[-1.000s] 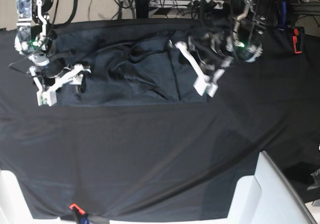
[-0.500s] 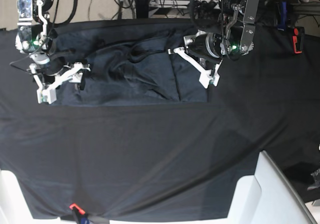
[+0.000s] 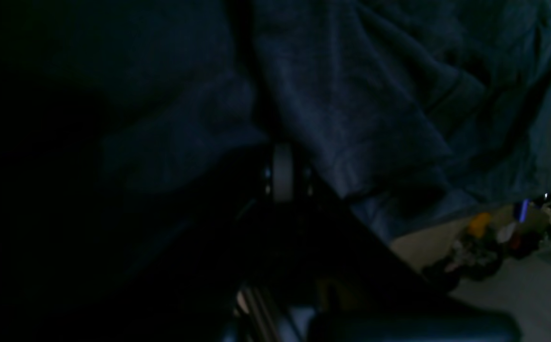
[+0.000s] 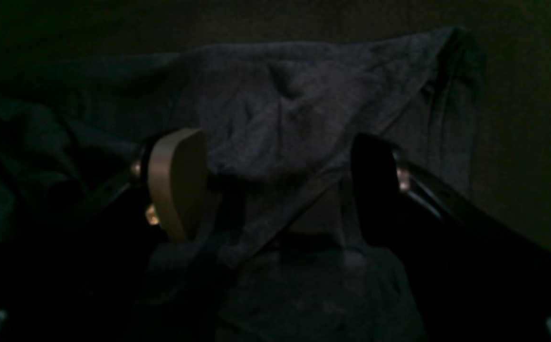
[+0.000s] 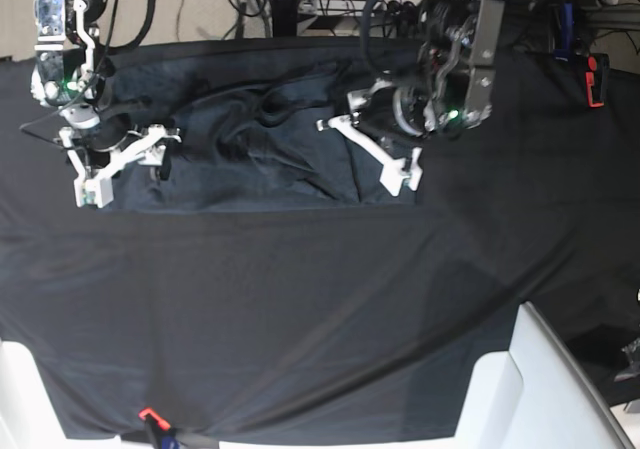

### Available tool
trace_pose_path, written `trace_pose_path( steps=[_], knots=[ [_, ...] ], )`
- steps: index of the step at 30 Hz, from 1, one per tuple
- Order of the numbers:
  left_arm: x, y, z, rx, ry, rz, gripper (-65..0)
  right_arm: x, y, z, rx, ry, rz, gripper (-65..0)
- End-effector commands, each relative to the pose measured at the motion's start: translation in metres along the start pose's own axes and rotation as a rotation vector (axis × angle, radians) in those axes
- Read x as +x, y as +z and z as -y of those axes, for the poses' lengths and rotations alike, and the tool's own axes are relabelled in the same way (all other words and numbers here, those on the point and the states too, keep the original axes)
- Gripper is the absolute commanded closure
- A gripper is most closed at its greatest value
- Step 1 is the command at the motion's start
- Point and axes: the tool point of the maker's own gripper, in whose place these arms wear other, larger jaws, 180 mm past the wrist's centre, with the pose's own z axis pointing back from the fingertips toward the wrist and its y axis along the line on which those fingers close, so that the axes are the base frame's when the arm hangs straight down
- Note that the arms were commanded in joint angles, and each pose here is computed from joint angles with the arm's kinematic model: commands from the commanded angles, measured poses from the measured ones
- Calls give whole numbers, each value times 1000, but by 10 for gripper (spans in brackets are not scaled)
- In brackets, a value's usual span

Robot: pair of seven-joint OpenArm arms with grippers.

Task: Fold the T-shirt properly
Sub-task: 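Pull the grasped fabric with the left gripper back toward its side, then press the left gripper onto the shirt and drag it outward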

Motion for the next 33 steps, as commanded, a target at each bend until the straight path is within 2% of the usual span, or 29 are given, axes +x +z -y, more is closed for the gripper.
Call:
trace_pose_path(
  steps=[1, 9, 13, 20, 33],
  knots=[
    [6, 1, 6, -18, 0, 14, 0, 13, 1, 2, 0, 4, 43, -440],
    [9, -1, 7, -19, 4, 14, 0, 13, 1, 4, -4, 3, 42, -440],
    [17, -2, 19, -42, 3, 30, 0, 13, 1, 4, -4, 3, 42, -440],
    [15, -20, 50, -88, -26, -19, 0, 18, 0, 4, -4, 6, 53, -440],
    [64, -32, 82, -125, -48, 45, 0, 20, 0, 5, -4, 7, 56, -440]
  ],
)
